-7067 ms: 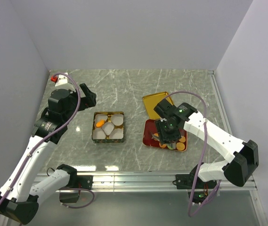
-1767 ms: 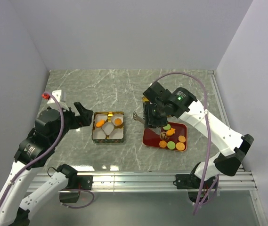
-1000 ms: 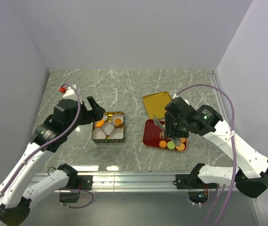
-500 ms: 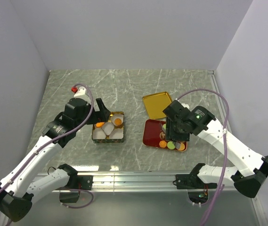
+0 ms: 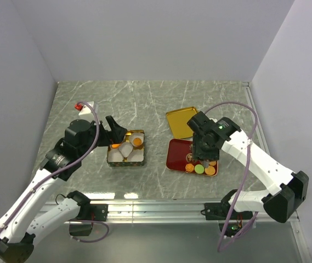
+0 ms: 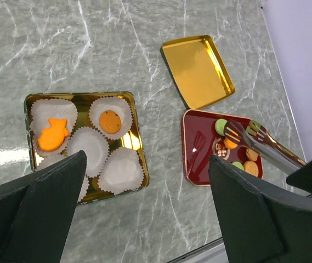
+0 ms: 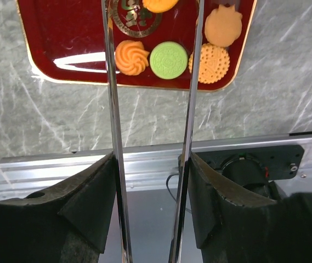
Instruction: Pack the cookies
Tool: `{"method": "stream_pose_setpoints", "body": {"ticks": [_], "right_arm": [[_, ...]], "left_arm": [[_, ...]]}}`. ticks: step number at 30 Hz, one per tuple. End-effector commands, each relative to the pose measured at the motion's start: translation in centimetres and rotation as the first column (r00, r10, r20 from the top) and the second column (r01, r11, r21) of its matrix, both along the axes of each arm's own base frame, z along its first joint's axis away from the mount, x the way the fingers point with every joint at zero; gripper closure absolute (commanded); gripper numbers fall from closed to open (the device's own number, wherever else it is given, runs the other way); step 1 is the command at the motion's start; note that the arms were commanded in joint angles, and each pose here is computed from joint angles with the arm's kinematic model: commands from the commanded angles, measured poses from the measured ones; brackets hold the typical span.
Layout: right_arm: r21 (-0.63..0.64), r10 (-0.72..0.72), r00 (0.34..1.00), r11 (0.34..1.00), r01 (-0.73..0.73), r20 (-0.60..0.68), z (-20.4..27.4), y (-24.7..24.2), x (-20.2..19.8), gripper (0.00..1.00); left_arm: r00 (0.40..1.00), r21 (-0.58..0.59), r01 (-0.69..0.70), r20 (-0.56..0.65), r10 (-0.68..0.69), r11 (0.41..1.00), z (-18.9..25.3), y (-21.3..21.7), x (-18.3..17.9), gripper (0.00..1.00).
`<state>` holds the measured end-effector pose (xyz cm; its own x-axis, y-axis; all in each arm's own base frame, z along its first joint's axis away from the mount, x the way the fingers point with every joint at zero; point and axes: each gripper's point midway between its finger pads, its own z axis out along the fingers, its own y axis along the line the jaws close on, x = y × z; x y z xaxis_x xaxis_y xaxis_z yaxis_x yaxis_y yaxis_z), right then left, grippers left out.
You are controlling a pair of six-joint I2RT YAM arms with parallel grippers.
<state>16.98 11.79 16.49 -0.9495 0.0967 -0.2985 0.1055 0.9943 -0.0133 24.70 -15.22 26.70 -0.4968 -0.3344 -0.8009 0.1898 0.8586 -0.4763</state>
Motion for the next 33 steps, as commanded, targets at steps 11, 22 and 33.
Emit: {"method": "stream_pose_setpoints", "body": {"ticks": [11, 22, 33], "right_arm": [[-0.032, 0.076, 0.997, 0.997, -0.075, 0.009, -0.6, 1.5, 3.8, 0.44], [-0.044, 0.107, 0.994, 0.993, -0.108, -0.035, -1.7, 2.1, 4.4, 0.49], [-0.033, 0.107, 0.994, 0.994, -0.108, -0.017, -0.6, 2.2, 4.6, 0.56]], "left_arm": [[0.999, -0.048, 0.026, 0.021, -0.025, 0.998, -0.3, -0.9, 0.0, 0.00], [1.000, -0.030, 0.011, 0.006, -0.011, 0.999, -1.1, -0.5, 0.0, 0.00], [1.000, -0.021, -0.009, 0.001, 0.009, 1.000, -1.2, -0.1, -0.1, 0.01]]}}
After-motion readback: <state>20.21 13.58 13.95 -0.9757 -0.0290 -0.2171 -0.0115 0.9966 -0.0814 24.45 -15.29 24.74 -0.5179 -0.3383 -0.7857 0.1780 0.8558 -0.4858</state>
